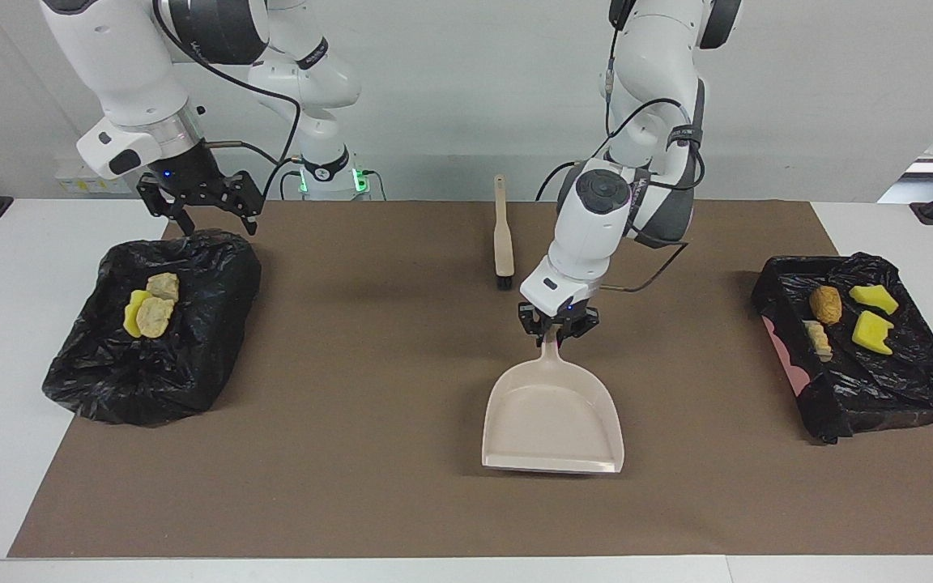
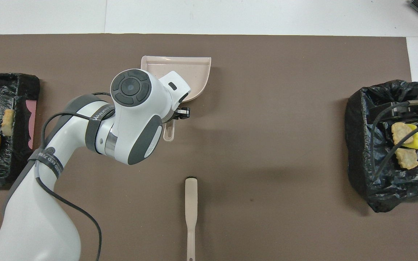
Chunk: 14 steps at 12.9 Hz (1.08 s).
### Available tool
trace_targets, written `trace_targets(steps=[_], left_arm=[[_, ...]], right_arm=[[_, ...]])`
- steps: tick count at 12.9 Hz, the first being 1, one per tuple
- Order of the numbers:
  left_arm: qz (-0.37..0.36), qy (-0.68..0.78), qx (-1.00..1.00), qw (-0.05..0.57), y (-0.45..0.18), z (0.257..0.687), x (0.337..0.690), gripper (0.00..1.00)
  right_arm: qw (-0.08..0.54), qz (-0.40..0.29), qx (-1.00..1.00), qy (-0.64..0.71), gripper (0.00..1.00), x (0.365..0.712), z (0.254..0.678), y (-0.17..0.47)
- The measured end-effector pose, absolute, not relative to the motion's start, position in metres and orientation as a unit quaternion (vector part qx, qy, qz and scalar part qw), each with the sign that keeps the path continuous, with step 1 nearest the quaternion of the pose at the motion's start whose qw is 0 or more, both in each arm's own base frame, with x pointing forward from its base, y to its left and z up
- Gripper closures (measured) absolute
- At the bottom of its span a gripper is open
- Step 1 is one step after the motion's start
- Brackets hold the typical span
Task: Sweep and dump trash in bin
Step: 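Set the empty dustpan back on the table center with the left gripper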
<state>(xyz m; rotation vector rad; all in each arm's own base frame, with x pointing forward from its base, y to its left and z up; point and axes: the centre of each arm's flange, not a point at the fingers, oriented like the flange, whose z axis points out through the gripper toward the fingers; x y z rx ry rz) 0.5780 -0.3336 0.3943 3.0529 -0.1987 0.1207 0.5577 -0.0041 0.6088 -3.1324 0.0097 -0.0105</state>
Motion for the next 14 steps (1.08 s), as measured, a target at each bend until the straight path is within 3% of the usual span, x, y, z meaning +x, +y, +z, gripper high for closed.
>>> trace_targets(steps=[13,14], left_arm=[[0.01,-0.065,0.998,0.024,-0.346,0.352,0.564,0.69],[0.011,-0.063,0.998,0.024,-0.345,0.352,0.565,0.61]], right_arm=[[0.005,-0.003,-1.0,0.003,0.0,0.558,0.609,-0.004],[0.005,-0.003,-1.0,0.003,0.0,0.558,0.609,-0.004]])
